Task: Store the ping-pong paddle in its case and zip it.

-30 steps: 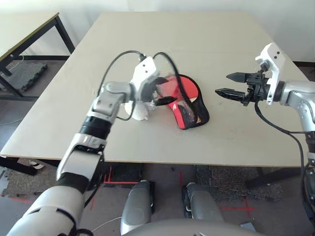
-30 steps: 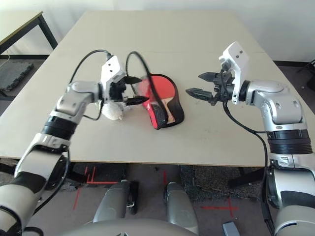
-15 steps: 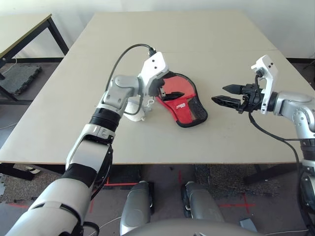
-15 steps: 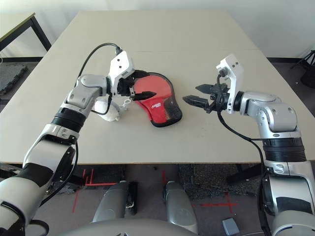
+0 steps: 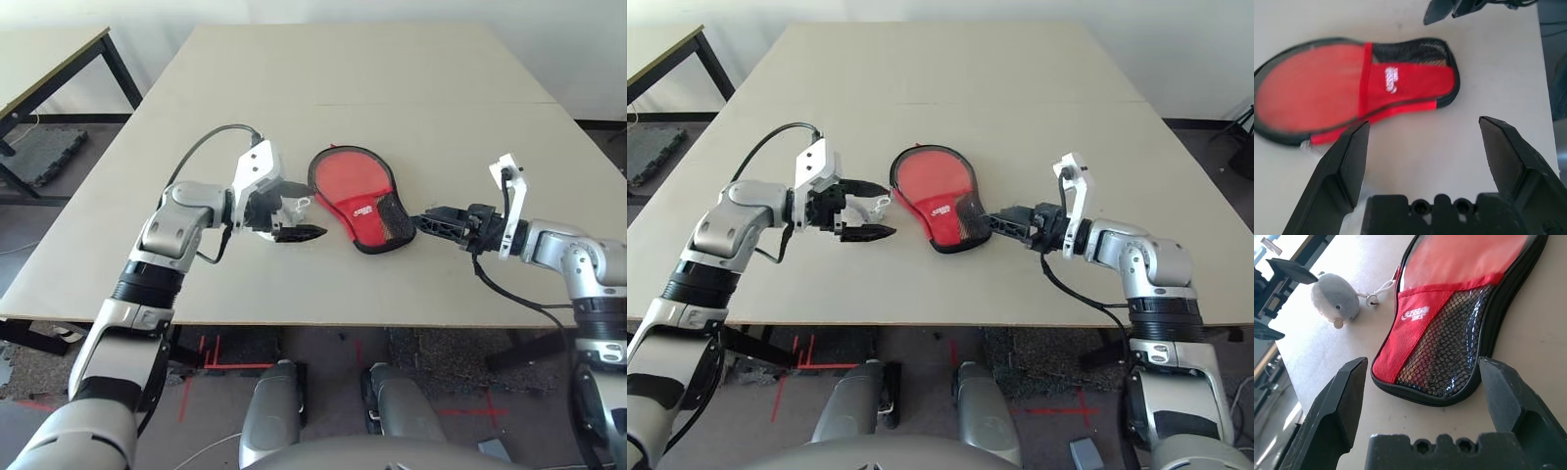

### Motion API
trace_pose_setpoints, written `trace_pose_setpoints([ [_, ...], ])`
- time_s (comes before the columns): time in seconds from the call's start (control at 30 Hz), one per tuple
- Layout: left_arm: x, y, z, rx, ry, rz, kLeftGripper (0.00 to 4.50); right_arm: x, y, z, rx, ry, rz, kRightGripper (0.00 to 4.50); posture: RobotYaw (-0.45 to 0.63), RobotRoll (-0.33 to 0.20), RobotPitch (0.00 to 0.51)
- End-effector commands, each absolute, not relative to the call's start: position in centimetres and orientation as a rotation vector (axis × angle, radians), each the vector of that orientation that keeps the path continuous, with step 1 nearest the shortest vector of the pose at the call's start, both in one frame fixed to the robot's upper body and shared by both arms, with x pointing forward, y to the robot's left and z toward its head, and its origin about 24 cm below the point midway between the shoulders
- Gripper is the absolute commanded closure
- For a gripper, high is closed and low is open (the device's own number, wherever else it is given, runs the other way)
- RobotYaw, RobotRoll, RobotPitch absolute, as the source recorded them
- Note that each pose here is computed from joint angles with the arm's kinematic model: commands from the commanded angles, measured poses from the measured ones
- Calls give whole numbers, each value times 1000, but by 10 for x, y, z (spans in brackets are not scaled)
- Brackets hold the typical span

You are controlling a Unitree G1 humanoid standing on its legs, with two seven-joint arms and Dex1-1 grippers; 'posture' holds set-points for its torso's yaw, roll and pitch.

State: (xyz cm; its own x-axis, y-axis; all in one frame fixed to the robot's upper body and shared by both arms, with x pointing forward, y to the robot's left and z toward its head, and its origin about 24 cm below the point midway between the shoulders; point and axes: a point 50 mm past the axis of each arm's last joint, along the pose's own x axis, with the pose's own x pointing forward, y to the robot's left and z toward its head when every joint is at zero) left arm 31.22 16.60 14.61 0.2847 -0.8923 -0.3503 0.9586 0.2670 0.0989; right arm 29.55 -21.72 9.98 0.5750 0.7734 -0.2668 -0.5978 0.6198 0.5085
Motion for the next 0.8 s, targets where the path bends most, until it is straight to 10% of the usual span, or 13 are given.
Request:
trace_pose_setpoints([
  [0.03, 307, 174, 149, 312, 245, -1258, 0, 295, -216, 88, 391, 542, 803, 27, 97, 0, 89],
  [0.8, 304, 176, 146, 318, 273, -1251, 0, 287, -199, 70, 442, 602, 803, 27, 98, 0, 94],
])
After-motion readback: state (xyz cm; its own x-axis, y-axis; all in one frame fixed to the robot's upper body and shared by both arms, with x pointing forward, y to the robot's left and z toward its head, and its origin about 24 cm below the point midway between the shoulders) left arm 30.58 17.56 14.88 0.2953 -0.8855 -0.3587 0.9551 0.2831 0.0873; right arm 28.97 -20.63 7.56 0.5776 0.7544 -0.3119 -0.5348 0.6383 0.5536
